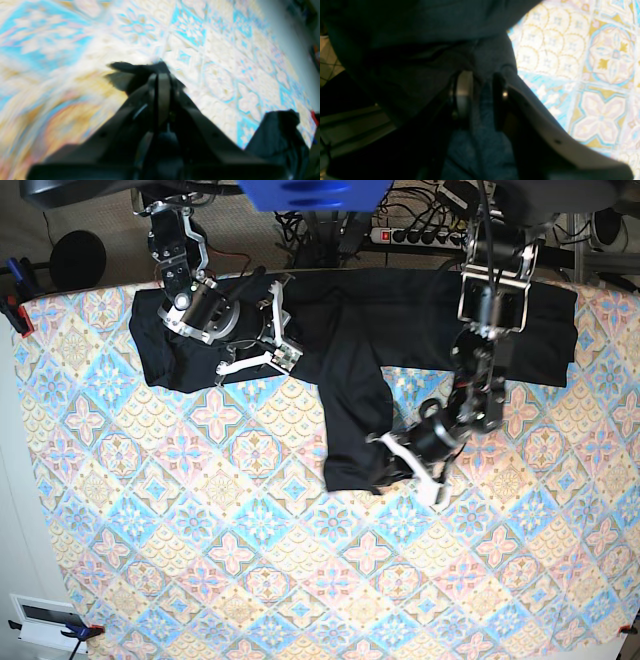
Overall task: Layout the t-shirt on the table in an organized manner, then fold the t-shirt properly
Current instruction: 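Grasp the loose shirt part with the left gripper and fold it onto the strip, then hold the folded strip ends with both grippers and straighten it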
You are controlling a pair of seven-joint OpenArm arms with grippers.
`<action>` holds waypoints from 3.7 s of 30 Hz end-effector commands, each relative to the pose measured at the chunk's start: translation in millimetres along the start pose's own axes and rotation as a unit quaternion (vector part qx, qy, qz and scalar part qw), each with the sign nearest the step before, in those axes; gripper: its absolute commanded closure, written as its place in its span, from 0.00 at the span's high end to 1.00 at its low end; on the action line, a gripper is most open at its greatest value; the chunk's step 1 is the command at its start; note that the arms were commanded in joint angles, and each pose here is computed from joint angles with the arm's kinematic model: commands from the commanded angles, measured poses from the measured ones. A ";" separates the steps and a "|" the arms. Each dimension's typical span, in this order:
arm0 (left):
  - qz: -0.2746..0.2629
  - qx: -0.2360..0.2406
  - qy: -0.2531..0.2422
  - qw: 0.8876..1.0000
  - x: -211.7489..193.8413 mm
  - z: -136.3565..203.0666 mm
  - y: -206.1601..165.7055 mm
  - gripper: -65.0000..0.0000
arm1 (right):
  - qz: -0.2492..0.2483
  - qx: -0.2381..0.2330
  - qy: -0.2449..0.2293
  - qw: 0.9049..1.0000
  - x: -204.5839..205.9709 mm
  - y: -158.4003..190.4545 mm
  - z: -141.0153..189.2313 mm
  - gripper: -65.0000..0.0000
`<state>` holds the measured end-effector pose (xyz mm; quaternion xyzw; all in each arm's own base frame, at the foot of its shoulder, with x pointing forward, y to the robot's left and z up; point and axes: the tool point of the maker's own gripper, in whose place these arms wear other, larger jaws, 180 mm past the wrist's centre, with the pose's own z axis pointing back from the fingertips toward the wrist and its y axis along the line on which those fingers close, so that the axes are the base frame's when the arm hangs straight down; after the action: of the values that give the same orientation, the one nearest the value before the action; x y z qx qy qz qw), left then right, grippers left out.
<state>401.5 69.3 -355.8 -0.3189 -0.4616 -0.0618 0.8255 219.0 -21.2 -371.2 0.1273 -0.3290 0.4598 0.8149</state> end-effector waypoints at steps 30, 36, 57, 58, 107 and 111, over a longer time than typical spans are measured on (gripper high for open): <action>0.033 0.213 -0.118 0.969 -5.5 279.5 77.6 0.00 | 0.005 0.001 -0.022 1.000 11.6 -0.6 2.0 0.20; 0.047 0.253 -0.071 0.964 -40.8 287.7 100.1 0.00 | 0.005 0.003 -0.022 1.000 11.3 0.7 2.1 0.20; 0.026 0.389 -0.059 0.919 -58.2 362.2 130.8 0.39 | 0.006 0.002 -0.023 1.000 12.2 -0.3 2.1 0.20; 0.021 0.387 -0.051 0.920 -56.0 362.1 132.0 0.42 | 0.006 0.002 -0.023 1.000 12.4 0.2 2.0 0.20; 0.098 0.232 0.216 0.943 -146.2 280.1 171.3 0.46 | 0.016 -0.009 -0.033 0.999 22.6 -10.0 3.7 0.20; 0.103 0.231 0.217 0.943 -148.3 280.3 171.3 0.28 | 0.018 -0.012 -0.036 0.999 25.2 -12.9 4.0 0.20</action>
<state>203.1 345.6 -437.9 -0.1420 -0.2878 0.0785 0.9438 233.0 -18.4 -362.0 0.1206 -0.3454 0.4664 0.8053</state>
